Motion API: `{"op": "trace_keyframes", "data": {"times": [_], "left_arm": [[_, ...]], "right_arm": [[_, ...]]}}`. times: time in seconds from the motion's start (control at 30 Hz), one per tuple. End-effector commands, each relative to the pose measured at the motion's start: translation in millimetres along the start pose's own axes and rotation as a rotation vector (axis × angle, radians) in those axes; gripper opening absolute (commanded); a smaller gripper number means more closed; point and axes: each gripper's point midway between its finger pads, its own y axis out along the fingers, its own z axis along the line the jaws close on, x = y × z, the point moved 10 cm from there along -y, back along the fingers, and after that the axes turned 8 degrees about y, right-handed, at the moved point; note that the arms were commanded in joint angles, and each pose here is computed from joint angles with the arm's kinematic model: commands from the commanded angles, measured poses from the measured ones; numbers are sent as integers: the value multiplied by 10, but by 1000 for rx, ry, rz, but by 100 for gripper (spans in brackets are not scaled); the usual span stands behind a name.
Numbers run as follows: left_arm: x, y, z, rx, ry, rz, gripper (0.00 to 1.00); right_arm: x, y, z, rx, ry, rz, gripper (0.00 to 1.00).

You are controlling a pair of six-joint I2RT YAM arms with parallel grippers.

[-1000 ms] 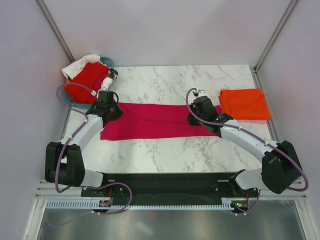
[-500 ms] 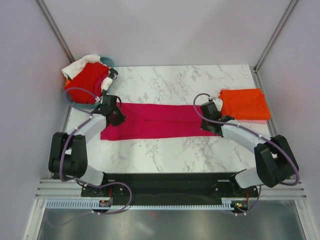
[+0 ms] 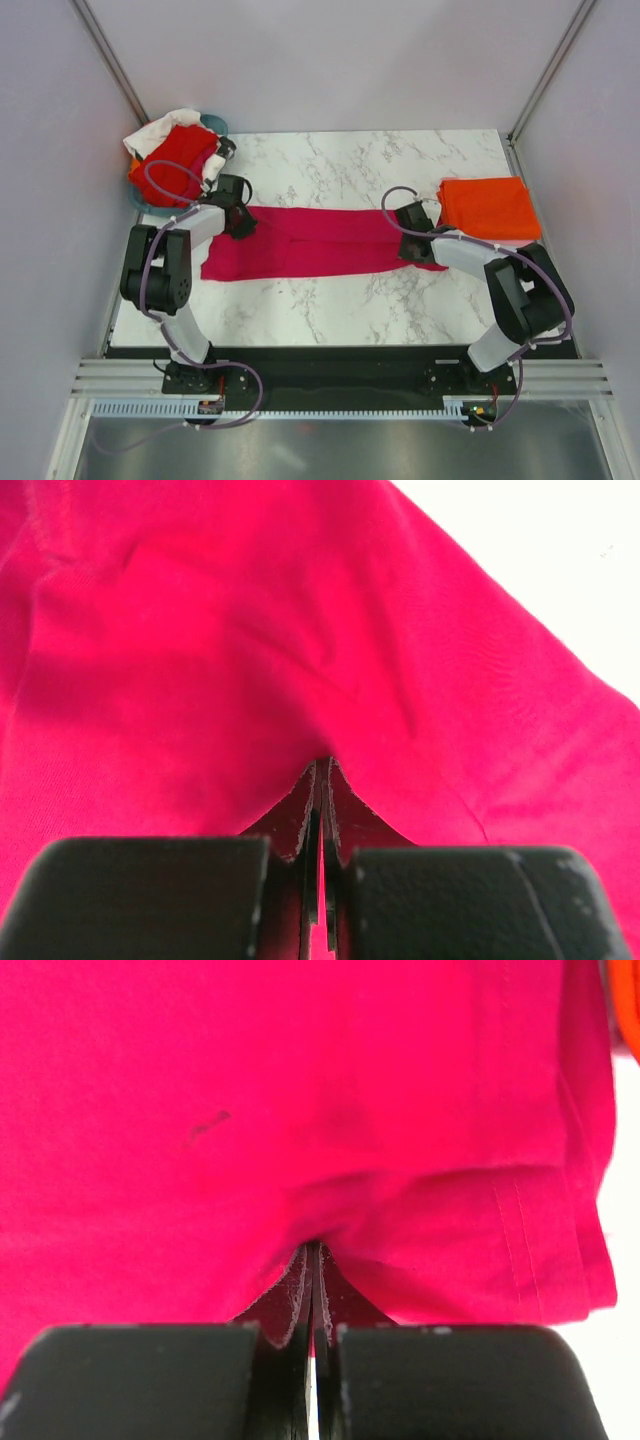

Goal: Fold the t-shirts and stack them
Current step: Fold the tshirt

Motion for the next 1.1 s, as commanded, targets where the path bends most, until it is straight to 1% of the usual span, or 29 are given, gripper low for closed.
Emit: {"op": "trace_keyframes", "data": {"times": [0.0,0.2,0.23,0.3,0.33,0.4,0.43,0.47,0.5,0.53,0.57,0.6,0.7,0.73,0.77,0.83,0.87,0.9,0.97,1.0,1.03,1.07], "left_arm": [[51,150,-36,38,8,-3,2],[104,357,-187,16,28,37,2],[184,357,-264,-2,33,22,2],[158,454,-379,-34,70,51,2],[245,460,-499,-64,87,32,2],[189,554,-653,-66,133,60,2],[293,538,-790,-94,145,35,2],[233,633,-839,-99,163,72,2],[211,653,-934,-119,185,83,2],[325,623,-1077,-163,188,64,2],[259,746,-1096,-147,205,95,2],[330,714,-1254,-199,216,86,2],[262,841,-1402,-235,252,128,2],[334,822,-1495,-272,262,111,2],[318,834,-1552,-285,274,111,2],[362,918,-1668,-314,286,97,2],[350,961,-1708,-341,291,114,2],[361,985,-1753,-362,296,117,2],[410,1046,-1840,-400,297,130,2],[476,1015,-1901,-425,299,113,2],[465,1059,-1913,-436,304,119,2],[485,1052,-1937,-451,311,114,2]], "right_arm": [[-79,114,33,-7,27,58,0],[-304,100,-37,-6,8,131,0],[-353,79,-33,-2,2,139,0],[-530,-24,41,23,-31,168,0],[-603,-62,82,33,-49,176,0],[-848,-210,215,75,-90,212,0],[-933,-254,257,92,-100,228,0],[-1084,-339,337,126,-138,246,0],[-1170,-384,397,145,-129,260,0],[-1328,-477,493,204,-170,291,0],[-1389,-530,565,234,-180,306,0],[-1449,-589,640,264,-186,323,0],[-1653,-780,927,383,-258,353,0],[-1773,-850,1044,459,-285,393,0],[-1810,-895,1163,522,-293,408,0],[-1933,-954,1314,629,-318,480,0],[-2000,-965,1451,714,-319,547,0],[-2023,-969,1512,748,-319,573,0],[-2000,-1035,1666,846,-335,581,0],[-1966,-1074,1710,873,-344,566,0],[-1901,-1149,1750,908,-364,538,0],[-1812,-1206,1823,945,-409,479,0]]}}
